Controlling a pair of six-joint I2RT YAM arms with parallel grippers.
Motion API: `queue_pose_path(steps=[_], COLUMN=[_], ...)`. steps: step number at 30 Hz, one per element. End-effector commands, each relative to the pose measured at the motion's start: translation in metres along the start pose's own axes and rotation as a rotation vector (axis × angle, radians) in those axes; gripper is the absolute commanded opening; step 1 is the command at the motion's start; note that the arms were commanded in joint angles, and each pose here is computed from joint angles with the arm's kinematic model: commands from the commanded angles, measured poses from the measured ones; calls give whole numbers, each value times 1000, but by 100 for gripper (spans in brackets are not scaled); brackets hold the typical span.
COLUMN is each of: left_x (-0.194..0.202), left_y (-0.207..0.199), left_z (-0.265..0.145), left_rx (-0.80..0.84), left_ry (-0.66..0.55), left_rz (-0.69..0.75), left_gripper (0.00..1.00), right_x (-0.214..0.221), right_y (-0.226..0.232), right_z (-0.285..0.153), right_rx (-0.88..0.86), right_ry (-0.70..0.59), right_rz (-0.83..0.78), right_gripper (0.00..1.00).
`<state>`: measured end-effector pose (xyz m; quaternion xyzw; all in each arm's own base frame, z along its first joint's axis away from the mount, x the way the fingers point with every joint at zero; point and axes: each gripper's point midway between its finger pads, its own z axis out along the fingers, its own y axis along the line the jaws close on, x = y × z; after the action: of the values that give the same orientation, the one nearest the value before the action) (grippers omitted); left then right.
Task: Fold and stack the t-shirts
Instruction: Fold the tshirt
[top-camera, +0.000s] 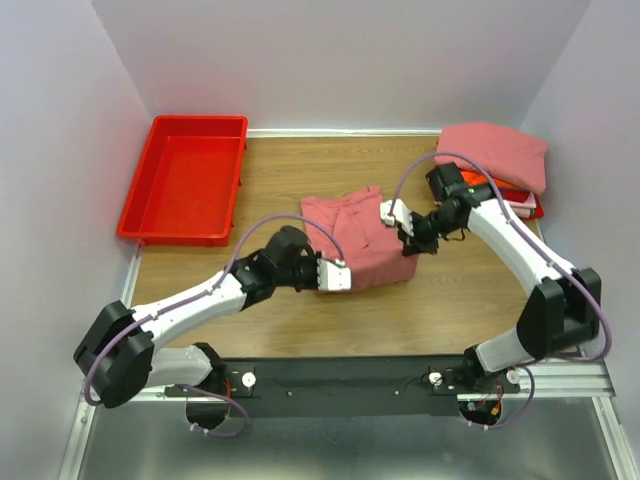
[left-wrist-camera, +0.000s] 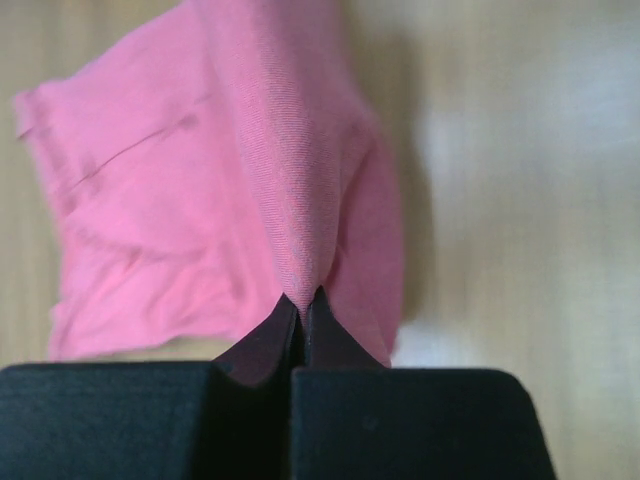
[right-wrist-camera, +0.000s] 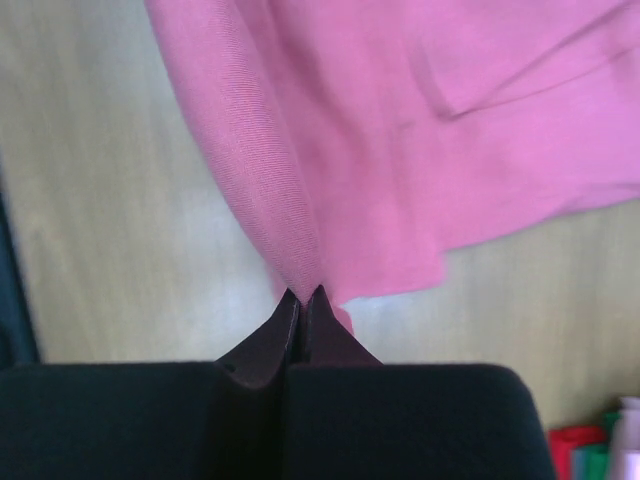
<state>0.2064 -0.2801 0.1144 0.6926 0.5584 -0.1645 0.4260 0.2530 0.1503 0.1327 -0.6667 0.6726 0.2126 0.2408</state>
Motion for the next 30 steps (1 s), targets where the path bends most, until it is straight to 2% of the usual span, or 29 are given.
queue_pose_path(steps=[1,7,11,17,23,27,30], left_x=[-3,6,28,37,52,44,38], left_y=[62,125,162,218,246,272,279], left_z=[-6,-8,0,-2,8,6,5], left_rx=[-146,-246,-283,-379,-434,-509,-521], left_ry=[-50,-68,-43,-33,-17,-35,-63], left_rz=[40,73,51,63,58,82,90], left_gripper=[0,0,0,0,0,0,0], right_x=[-17,-35,-36,-38,-26,-20,-21], right_y=[-45,-107,-147,-200,-235,-254,-252], right_z=[0,6,8,8,18,14,9], right_rx=[61,145,220,321,374,428,420], right_ry=[-7,-24,-11,-36,-32,-52,-77], right_rz=[30,69,110,182,255,292,287], right_gripper=[0,0,0,0,0,0,0])
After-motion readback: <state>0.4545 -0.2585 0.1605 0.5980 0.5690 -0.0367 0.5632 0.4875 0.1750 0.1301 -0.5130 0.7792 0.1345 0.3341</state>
